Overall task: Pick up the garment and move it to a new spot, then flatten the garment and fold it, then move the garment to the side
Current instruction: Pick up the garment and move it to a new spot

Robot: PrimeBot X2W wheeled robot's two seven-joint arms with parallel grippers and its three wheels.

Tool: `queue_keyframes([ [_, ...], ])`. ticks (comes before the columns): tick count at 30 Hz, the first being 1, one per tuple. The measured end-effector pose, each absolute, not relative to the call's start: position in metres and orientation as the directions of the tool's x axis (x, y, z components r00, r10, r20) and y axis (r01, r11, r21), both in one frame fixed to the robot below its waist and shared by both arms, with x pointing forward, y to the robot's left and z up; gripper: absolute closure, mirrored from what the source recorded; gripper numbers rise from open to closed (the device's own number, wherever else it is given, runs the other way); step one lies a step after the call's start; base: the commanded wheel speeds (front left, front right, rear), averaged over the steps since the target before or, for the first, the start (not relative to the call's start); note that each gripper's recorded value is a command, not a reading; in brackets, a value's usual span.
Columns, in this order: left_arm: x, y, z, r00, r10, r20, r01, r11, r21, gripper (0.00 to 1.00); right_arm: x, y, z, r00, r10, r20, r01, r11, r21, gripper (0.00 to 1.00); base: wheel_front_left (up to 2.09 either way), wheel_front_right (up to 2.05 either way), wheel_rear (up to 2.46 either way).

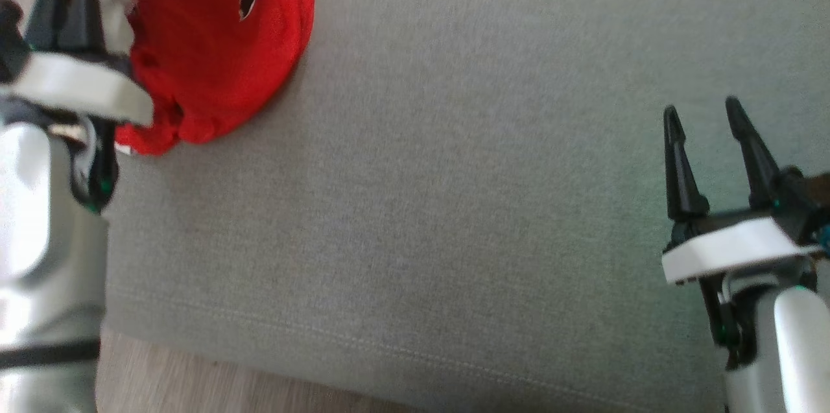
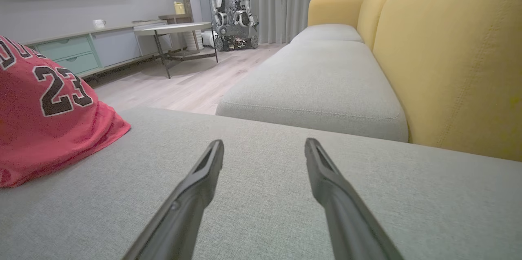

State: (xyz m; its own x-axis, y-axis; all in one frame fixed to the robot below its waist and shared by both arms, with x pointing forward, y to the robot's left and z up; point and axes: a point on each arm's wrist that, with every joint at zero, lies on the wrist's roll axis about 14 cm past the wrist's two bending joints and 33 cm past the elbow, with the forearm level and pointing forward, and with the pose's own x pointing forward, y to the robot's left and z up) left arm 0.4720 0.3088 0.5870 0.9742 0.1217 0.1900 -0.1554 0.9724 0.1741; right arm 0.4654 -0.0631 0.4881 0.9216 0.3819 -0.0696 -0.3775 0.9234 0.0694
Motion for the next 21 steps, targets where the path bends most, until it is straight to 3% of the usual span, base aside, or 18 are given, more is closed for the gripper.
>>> queue_keyframes([
  [8, 0.412, 0.257, 0.653, 0.91, -0.005, 0.415, -0.069, 0.984, 0.163, 1.0, 0.436, -0.082, 0.516, 0.942, 0.334, -0.019, -0.332, 0.941, 0.069, 0.0, 0.0, 0.0, 0.0],
  [14, 0.39, 0.18, 0.66, 0.883, -0.176, 0.435, 0.13, 0.982, 0.134, 1.0, 0.426, -0.113, 0.533, 0.967, 0.255, 0.026, -0.257, 0.962, 0.088, 0.0, 0.0, 0.0, 0.0],
  [21, 0.405, 0.106, 0.636, 0.863, -0.331, 0.381, 0.339, 0.94, 0.046, 1.0, 0.417, -0.14, 0.532, 0.983, 0.184, 0.022, -0.185, 0.977, 0.103, 0.0, 0.0, 0.0, 0.0],
])
